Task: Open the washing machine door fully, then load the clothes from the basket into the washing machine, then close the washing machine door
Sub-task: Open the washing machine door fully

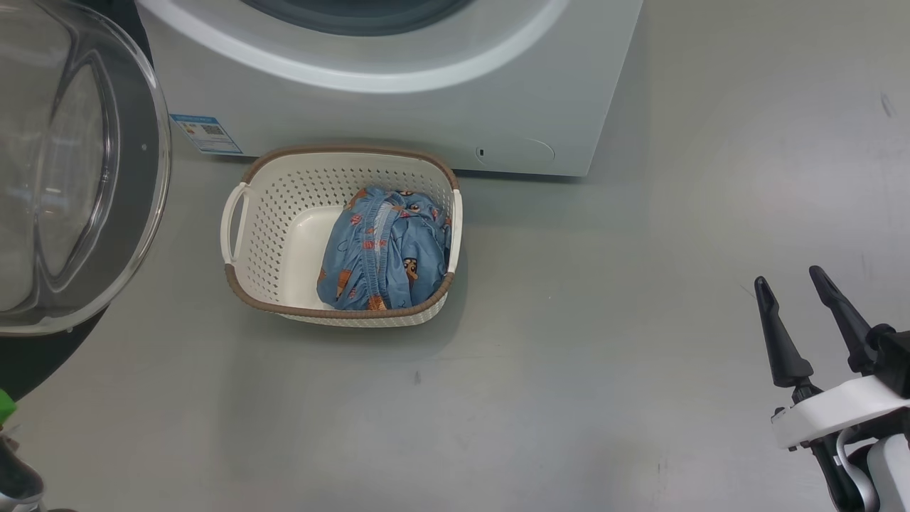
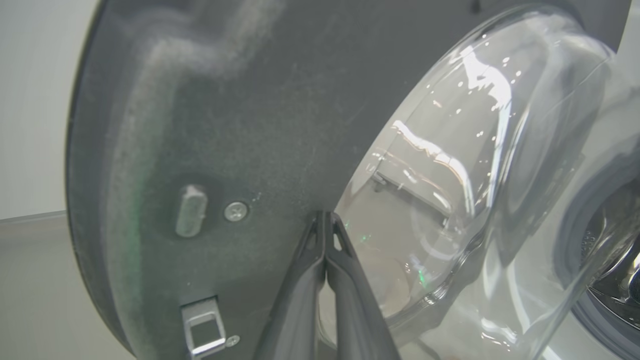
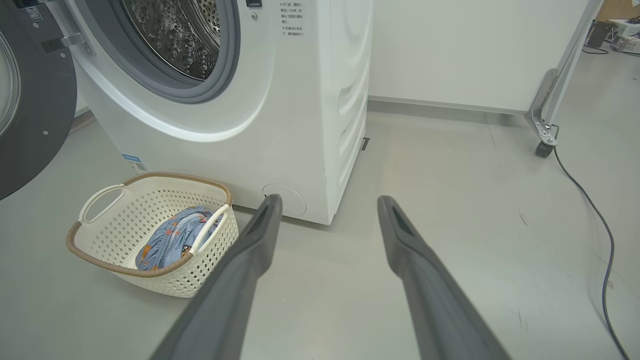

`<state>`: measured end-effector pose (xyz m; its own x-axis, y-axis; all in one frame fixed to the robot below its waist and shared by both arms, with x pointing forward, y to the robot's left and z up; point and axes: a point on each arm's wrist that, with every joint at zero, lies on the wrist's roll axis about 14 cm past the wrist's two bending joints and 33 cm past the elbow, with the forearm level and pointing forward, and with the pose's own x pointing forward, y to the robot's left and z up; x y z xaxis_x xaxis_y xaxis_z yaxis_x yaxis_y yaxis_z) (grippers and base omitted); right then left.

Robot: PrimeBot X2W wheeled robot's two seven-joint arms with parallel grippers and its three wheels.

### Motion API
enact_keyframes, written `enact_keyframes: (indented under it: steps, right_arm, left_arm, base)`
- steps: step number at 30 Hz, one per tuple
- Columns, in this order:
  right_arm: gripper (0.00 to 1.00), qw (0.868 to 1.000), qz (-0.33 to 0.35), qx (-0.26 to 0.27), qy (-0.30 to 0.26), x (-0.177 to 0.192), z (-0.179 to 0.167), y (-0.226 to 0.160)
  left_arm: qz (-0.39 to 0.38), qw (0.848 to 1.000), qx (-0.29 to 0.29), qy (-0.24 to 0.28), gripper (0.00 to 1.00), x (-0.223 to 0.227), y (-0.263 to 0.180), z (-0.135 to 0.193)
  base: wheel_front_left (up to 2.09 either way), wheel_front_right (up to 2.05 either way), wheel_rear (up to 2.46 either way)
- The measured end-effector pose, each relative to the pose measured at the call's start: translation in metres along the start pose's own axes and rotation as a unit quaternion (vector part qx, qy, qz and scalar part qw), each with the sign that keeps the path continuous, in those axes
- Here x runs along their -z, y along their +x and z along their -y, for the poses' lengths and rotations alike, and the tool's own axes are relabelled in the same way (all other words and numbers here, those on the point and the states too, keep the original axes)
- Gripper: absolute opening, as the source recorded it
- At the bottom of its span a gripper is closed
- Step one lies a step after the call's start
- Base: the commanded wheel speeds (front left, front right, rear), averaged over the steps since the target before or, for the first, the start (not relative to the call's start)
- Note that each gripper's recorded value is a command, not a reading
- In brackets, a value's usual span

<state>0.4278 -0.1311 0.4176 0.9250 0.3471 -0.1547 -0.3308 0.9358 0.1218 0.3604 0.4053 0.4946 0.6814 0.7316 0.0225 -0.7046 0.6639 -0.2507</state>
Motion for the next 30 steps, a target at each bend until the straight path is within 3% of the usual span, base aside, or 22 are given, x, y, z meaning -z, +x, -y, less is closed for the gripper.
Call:
enact_keyframes:
  steps: [14,30]
  right_arm:
    - [1.0,1.0,0.004,0.002,0.0,-0.003,0.0,-0.002]
    - [1.0,1.0,0.026,-0.004,0.016,-0.018,-0.019,-0.006]
  left_arm:
    - [0.013,1.0,0.016,0.011,0.0,-0.01,0.004,0.003]
    - [0.064,0.99,0.127,0.009,0.0,-0.048,-0.02,0.053]
  base:
    - [0.0,0.0,0.0]
    - [0.0,0.0,0.0]
